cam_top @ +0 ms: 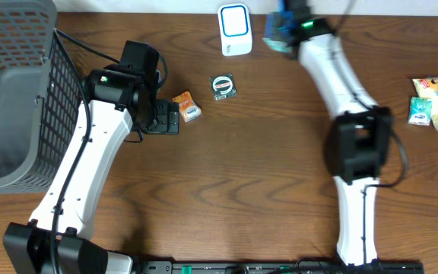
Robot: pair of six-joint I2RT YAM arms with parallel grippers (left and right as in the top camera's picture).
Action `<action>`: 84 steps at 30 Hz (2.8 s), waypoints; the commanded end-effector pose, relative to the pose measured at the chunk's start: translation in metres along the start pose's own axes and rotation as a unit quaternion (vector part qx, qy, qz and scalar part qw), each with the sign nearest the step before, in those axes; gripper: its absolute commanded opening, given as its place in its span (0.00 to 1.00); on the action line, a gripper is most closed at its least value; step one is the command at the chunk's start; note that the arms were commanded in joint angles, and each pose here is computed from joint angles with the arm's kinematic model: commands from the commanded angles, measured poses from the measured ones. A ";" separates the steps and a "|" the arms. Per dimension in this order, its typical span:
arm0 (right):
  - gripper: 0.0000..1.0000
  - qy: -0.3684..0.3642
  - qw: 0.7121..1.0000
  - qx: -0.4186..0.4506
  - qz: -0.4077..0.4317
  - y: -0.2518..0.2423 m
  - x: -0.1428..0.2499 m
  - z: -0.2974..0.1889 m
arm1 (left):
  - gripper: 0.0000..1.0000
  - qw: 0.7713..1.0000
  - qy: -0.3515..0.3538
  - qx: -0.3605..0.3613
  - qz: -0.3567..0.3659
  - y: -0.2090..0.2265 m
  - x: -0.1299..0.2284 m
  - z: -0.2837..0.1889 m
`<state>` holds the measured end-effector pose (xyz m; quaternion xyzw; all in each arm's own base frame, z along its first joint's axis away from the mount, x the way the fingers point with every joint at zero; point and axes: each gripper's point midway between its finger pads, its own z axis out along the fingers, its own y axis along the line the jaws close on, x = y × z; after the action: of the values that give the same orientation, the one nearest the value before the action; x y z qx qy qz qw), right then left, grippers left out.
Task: Scan the item barcode
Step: 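Carry the Zappy pack to the table's right edge and release it, then reach the right gripper to the green Zam-Buk tin near the scanner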
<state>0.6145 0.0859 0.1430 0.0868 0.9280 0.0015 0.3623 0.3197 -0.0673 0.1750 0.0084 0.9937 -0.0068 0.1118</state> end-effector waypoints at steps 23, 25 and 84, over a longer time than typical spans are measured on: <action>0.80 0.284 0.943 0.130 0.115 -0.313 0.144 -0.029 | 0.98 1.000 0.003 -0.003 -0.002 0.001 0.001 0.001; 0.79 0.282 0.947 0.107 0.115 -0.299 0.142 -0.025 | 0.97 1.000 0.003 -0.003 -0.002 0.001 0.001 0.001; 0.54 0.222 0.955 0.142 0.136 -0.287 0.099 -0.057 | 0.98 1.000 0.003 -0.003 -0.002 0.001 0.001 0.001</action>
<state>0.4344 -0.2022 0.0437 0.2680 0.9562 -0.1073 0.0486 0.3198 -0.0674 0.1750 0.0084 0.9937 -0.0071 0.1119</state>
